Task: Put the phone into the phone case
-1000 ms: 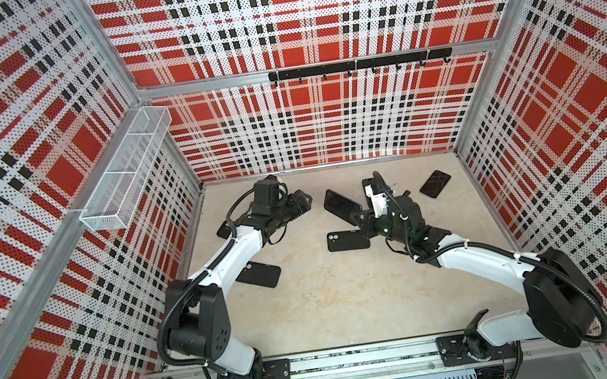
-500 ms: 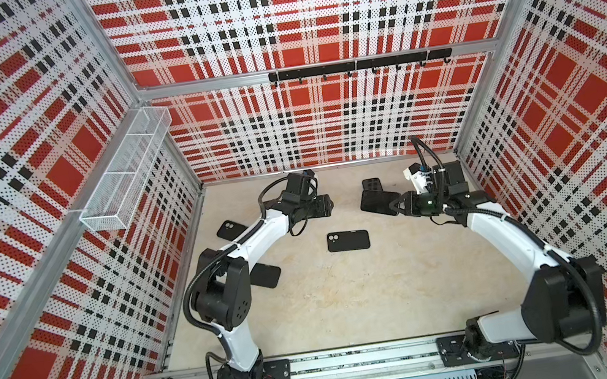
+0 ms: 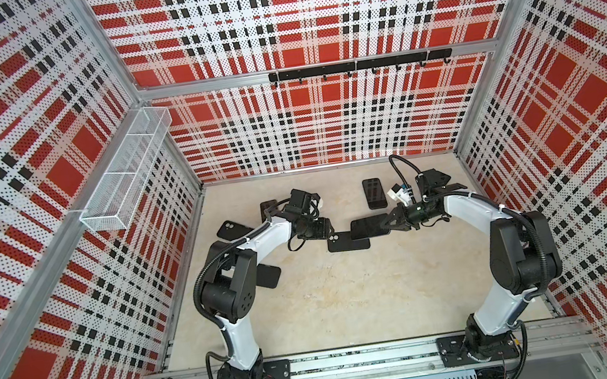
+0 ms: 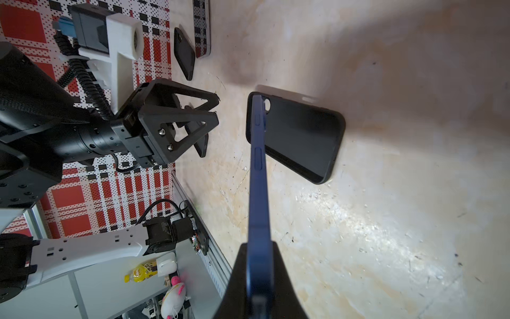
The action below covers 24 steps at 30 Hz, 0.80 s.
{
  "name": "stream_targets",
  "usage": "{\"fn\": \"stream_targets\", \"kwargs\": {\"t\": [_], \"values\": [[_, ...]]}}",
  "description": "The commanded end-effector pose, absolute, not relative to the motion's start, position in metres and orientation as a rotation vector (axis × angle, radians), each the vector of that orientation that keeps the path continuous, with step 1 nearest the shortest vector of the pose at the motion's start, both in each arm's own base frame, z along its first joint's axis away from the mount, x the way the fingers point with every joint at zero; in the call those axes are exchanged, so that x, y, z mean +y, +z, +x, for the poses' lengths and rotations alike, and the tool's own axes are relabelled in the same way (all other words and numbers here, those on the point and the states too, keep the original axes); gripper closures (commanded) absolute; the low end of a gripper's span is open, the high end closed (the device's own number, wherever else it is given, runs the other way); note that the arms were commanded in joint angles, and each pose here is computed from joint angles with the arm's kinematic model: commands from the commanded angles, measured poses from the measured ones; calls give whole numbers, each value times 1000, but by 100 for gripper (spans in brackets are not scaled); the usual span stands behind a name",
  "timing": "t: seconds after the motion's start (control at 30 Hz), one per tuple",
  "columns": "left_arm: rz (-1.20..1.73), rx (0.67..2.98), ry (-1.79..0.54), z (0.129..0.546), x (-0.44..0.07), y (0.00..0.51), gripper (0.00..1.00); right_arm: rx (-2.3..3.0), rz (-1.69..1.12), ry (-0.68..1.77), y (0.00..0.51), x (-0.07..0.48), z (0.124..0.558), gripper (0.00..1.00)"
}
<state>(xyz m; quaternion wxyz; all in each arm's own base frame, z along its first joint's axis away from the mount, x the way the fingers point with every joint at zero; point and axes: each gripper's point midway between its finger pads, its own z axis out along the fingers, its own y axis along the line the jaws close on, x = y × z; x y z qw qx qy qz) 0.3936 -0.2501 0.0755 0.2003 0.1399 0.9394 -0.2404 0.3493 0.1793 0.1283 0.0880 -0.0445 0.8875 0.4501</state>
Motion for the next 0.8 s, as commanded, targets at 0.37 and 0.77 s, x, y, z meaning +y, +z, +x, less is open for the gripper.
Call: {"fn": "stream_targets", "kwargs": {"t": [0.37,0.77], "values": [[392,2735,-735,383,-248,35,48,2659,-251,1536,110,215,362,100],[371,2760,-770,382,-248,25,56,2721,-219,1544,83,222,366,99]]}}
